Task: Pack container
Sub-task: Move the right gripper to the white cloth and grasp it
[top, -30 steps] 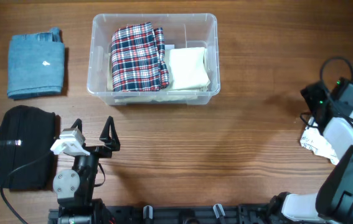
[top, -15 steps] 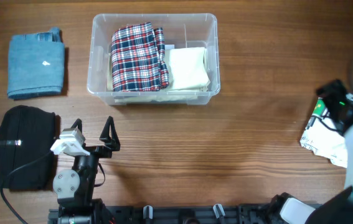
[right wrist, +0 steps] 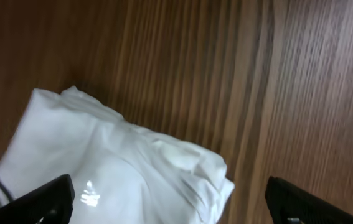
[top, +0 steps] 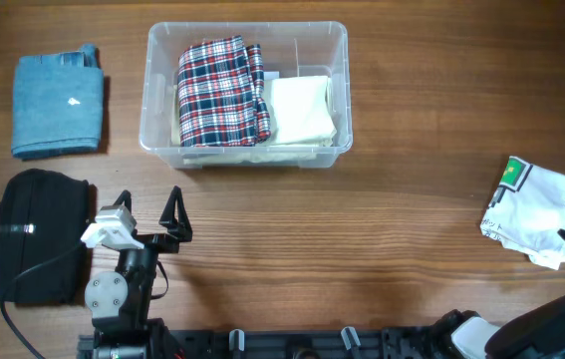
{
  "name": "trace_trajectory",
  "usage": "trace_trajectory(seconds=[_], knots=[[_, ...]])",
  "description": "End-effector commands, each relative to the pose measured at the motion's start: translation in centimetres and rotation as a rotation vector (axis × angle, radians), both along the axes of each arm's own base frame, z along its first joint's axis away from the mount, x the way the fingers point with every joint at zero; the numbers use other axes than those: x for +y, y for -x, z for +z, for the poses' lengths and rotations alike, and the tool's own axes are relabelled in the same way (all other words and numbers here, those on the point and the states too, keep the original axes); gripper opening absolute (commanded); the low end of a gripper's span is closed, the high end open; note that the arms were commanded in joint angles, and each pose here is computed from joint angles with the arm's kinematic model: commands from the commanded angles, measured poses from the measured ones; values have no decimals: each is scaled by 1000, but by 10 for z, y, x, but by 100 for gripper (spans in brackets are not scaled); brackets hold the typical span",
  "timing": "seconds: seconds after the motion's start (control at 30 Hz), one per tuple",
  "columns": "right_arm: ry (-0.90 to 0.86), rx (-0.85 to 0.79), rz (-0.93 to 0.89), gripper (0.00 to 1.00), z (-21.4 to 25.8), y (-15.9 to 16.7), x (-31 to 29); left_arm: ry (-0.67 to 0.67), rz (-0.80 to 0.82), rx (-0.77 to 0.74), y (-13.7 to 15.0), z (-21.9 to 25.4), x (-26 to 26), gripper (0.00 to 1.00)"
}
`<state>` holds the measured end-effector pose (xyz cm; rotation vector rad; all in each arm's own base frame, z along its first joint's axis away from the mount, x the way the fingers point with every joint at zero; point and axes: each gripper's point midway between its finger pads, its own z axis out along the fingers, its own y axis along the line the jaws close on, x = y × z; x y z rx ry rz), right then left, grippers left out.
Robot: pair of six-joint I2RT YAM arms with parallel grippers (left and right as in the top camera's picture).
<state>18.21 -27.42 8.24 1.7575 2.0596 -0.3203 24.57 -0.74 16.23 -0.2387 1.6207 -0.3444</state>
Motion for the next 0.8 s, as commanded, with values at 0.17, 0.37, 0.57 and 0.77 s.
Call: trace_trajectory(seconds=[0.17, 0.37, 0.57, 0.77], knots=[[-68, 27, 227, 96, -48, -23, 1, -1, -5, 4, 0, -2, -1, 100], [-161, -20, 414, 95, -83, -46, 15, -1, -4, 4, 0, -2, -1, 100], [-203, -67, 431, 65, -83, -52, 25, 0, -4, 5, 0, -2, -1, 100], [-263, -163, 425, 28, -79, -65, 37, -1, -4, 4, 0, -2, -1, 100]])
